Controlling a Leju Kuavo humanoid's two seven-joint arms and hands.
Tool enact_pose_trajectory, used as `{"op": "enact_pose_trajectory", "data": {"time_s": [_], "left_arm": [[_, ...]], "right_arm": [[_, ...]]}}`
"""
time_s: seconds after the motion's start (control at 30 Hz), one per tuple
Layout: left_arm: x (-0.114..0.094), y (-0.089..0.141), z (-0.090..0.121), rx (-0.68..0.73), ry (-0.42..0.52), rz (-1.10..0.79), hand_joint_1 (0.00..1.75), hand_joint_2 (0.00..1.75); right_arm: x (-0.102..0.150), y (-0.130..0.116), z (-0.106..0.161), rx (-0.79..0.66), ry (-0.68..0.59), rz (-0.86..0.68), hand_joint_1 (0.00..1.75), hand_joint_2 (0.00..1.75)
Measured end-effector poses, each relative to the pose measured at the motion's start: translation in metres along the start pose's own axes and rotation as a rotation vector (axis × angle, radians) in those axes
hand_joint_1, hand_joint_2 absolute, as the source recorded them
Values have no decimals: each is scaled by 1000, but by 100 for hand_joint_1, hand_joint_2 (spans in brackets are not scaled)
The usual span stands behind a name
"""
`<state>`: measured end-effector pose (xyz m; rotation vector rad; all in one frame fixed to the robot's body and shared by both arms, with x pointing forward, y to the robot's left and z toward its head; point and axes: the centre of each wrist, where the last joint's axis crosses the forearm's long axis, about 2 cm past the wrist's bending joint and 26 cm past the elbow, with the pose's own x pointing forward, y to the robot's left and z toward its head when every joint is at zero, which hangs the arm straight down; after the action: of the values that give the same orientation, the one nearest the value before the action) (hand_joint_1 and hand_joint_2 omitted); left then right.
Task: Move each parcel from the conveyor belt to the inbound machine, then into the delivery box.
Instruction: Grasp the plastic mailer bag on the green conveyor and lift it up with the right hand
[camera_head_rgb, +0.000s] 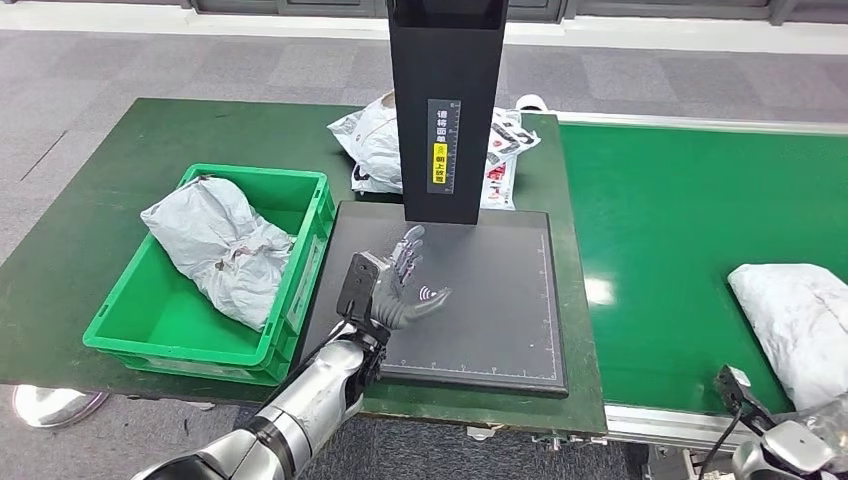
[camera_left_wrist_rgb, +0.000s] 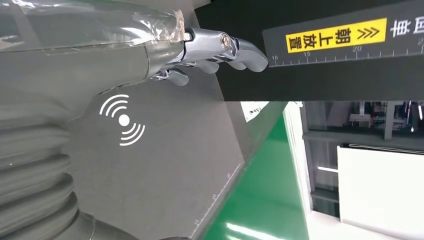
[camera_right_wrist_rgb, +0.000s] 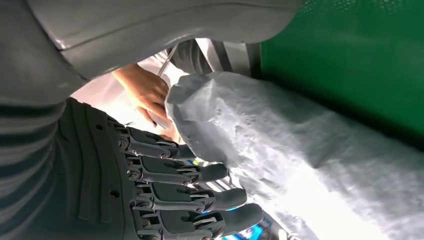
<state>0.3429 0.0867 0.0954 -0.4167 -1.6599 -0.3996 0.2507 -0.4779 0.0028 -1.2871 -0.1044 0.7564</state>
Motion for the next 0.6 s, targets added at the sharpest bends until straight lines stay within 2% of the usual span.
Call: {"op": "enact_pose_trajectory", "data": {"time_s": [0.07, 0.2, 0.33, 0.6], "left_arm": [[1, 1, -2, 1, 0, 8, 0, 175], [6, 2, -6, 1, -1, 21, 0, 175], [6, 4, -7, 11, 1, 32, 0, 175], [5, 9, -6, 40, 3, 50, 0, 175]], "right_arm": [[2, -1, 0, 46, -10, 22, 175, 175], [8, -1, 1, 118, -30, 51, 175, 175], [13, -1, 3, 125, -51, 45, 175, 175], [29, -10, 10, -10, -140, -63, 175, 175]]}}
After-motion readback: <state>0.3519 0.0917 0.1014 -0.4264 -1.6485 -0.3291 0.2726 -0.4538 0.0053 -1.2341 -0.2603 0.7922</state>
